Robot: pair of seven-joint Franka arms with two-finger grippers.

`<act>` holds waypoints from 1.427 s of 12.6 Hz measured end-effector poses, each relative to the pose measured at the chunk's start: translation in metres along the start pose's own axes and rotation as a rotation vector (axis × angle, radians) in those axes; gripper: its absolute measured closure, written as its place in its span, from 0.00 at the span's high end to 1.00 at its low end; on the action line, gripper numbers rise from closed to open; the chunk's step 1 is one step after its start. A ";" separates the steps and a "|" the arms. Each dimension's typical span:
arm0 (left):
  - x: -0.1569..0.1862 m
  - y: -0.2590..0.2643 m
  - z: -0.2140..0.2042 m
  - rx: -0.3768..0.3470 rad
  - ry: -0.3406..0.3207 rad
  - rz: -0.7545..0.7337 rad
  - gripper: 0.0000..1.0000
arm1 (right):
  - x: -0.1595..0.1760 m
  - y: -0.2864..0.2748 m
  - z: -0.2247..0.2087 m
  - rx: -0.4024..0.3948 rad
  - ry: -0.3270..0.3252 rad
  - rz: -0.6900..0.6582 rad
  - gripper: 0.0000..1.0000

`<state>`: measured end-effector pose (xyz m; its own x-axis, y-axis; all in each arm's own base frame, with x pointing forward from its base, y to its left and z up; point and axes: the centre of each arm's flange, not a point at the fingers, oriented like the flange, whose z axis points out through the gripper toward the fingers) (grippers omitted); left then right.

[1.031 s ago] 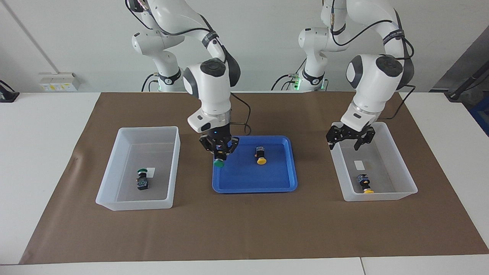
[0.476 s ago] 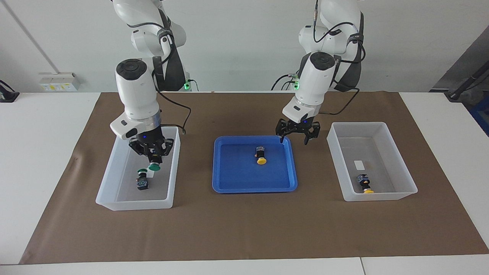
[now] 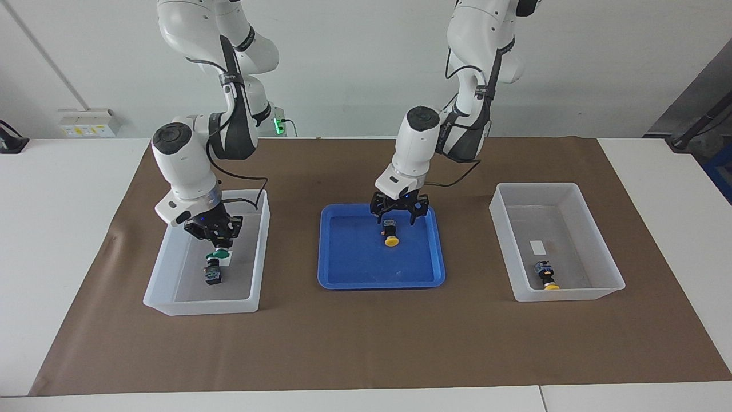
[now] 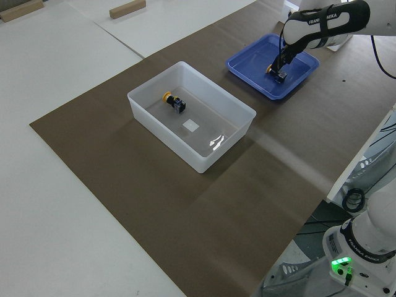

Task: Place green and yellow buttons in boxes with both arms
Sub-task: 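Release the green button with the right gripper while the left gripper carries yellow, then lower the yellow button into its box and open the left gripper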

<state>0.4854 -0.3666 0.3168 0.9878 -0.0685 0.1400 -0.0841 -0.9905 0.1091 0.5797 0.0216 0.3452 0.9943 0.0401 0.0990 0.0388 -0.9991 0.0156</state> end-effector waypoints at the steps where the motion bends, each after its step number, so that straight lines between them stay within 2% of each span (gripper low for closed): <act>1: -0.002 0.003 0.015 -0.002 0.002 0.001 1.00 | -0.004 -0.001 0.005 0.002 -0.002 -0.001 0.32; 2: -0.003 0.002 0.024 0.000 -0.001 0.001 1.00 | -0.006 -0.002 0.007 0.004 -0.001 -0.001 0.32; 3: -0.002 0.001 0.026 0.003 -0.003 -0.002 0.89 | -0.007 -0.002 0.007 0.005 0.001 0.000 0.38; 6: 0.002 -0.001 0.019 0.011 -0.010 -0.028 0.46 | -0.003 -0.002 -0.003 0.008 0.028 0.004 0.76; 7: 0.002 -0.001 0.016 0.019 -0.021 -0.032 0.44 | 0.001 -0.002 -0.012 0.010 0.046 0.009 0.91; 8: 0.004 -0.002 0.009 0.025 -0.029 -0.037 0.44 | 0.005 -0.002 -0.023 0.012 0.060 0.019 0.99; 10: 0.016 -0.012 -0.027 0.032 -0.030 -0.063 0.44 | 0.016 -0.002 -0.060 0.017 0.073 0.067 1.00; 12: 0.035 -0.044 -0.072 0.026 -0.001 -0.101 0.44 | 0.024 -0.002 -0.110 0.021 0.064 0.115 1.00; 16: 0.082 -0.149 -0.119 0.034 0.065 -0.137 0.44 | 0.021 0.013 -0.207 0.024 0.054 0.163 1.00; 18: 0.100 -0.208 -0.126 0.055 0.080 -0.093 0.44 | 0.014 0.025 -0.248 0.015 0.011 0.179 1.00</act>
<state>0.5850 -0.1522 0.4319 0.9771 0.0316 0.2105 0.0168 -0.9973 0.0714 0.5697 0.0001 0.5938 0.9842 -0.1387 0.1102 -0.1375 -0.9903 -0.0186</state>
